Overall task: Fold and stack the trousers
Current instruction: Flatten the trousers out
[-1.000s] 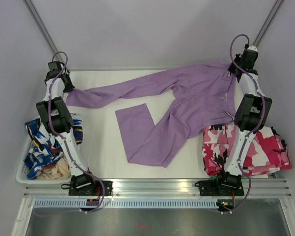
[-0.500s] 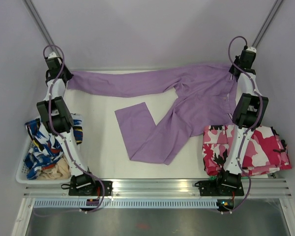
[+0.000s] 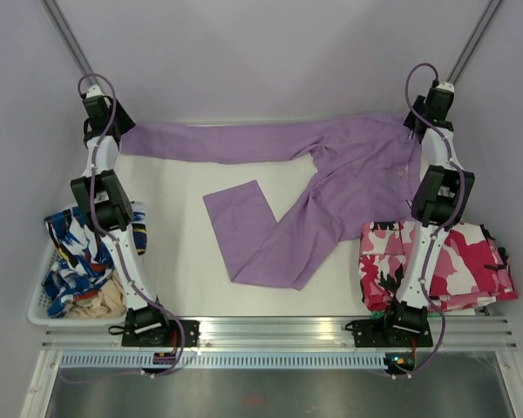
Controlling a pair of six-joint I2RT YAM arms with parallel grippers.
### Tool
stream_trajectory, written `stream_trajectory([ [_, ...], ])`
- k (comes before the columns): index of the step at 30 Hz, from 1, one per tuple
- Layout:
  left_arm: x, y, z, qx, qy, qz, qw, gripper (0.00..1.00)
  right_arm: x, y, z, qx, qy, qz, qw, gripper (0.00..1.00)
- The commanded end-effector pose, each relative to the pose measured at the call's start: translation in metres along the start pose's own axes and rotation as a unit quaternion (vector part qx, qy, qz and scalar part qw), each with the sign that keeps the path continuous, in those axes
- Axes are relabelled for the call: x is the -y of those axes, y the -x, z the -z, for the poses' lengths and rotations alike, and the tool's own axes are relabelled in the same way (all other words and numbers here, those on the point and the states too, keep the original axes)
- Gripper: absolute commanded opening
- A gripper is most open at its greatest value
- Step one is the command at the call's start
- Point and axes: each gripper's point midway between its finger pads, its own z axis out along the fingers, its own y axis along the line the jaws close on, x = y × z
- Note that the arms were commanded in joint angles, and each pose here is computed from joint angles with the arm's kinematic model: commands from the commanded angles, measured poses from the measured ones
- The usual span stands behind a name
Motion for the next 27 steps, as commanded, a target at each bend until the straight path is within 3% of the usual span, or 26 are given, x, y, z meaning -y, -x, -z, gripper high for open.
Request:
stream_trajectory([
  [1,0.021,0.026,0.017,0.011,-0.030,-0.015,0.999,0.64,-0.019,0.043,0.019,0.034,0.055,0.014,0.998,0.55],
  [2,0.027,0.029,0.024,0.008,-0.034,-0.017,0.999,0.69,-0.024,0.050,0.025,0.038,0.067,0.021,0.997,0.85],
  [4,0.042,0.052,0.050,0.024,-0.048,-0.022,0.998,0.74,-0.033,0.078,0.049,0.058,0.085,0.023,0.994,0.94],
  [6,0.056,0.047,0.068,0.016,-0.059,-0.017,0.998,0.75,-0.039,0.094,0.069,0.068,0.098,0.016,0.993,0.94],
  [7,0.073,0.077,0.102,0.050,-0.071,-0.021,0.996,0.76,-0.048,0.114,0.092,0.083,0.121,0.014,0.989,0.94],
  [9,0.102,0.059,0.124,0.054,-0.093,-0.041,0.993,0.80,-0.056,0.116,0.111,0.076,0.142,0.000,0.987,0.94],
  [10,0.115,0.060,0.139,0.059,-0.104,-0.051,0.992,0.81,-0.067,0.135,0.141,0.093,0.172,-0.006,0.981,0.94],
  [11,0.149,0.062,0.166,0.066,-0.135,-0.066,0.986,0.81,-0.073,0.133,0.154,0.089,0.190,-0.012,0.978,0.94],
  [12,0.164,0.041,0.177,0.033,-0.161,-0.094,0.982,0.81,-0.076,0.104,0.154,0.052,0.204,-0.033,0.977,0.94],
  [13,0.178,0.030,0.188,0.016,-0.175,-0.110,0.978,0.81,-0.084,0.121,0.185,0.079,0.226,-0.039,0.970,0.94],
  [14,0.206,0.015,0.207,-0.001,-0.209,-0.134,0.969,0.81,-0.094,0.111,0.198,0.071,0.249,-0.045,0.965,0.94],
  [15,0.227,-0.022,0.224,-0.051,-0.254,-0.175,0.950,0.81,-0.095,0.089,0.214,0.053,0.256,-0.059,0.963,0.94],
  [17,0.257,-0.060,0.256,-0.089,-0.314,-0.211,0.921,0.80,-0.104,0.079,0.233,0.057,0.273,-0.058,0.959,0.94],
  [20,0.262,-0.125,0.284,-0.154,-0.373,-0.260,0.877,0.78,-0.096,0.052,0.257,0.028,0.264,-0.050,0.963,0.94],
  [21,0.259,-0.148,0.297,-0.177,-0.402,-0.280,0.854,0.77,-0.090,0.044,0.269,0.021,0.256,-0.047,0.965,0.94],
  [23,0.257,-0.180,0.316,-0.216,-0.414,-0.302,0.831,0.77,-0.085,0.038,0.281,0.022,0.249,-0.042,0.967,0.94],
  [25,0.245,-0.206,0.321,-0.257,-0.385,-0.322,0.826,0.77,-0.079,0.027,0.298,0.020,0.245,-0.040,0.968,0.94],
  [27,0.229,-0.218,0.317,-0.287,-0.331,-0.317,0.841,0.77,-0.074,0.020,0.315,0.029,0.243,-0.039,0.969,0.94],
])
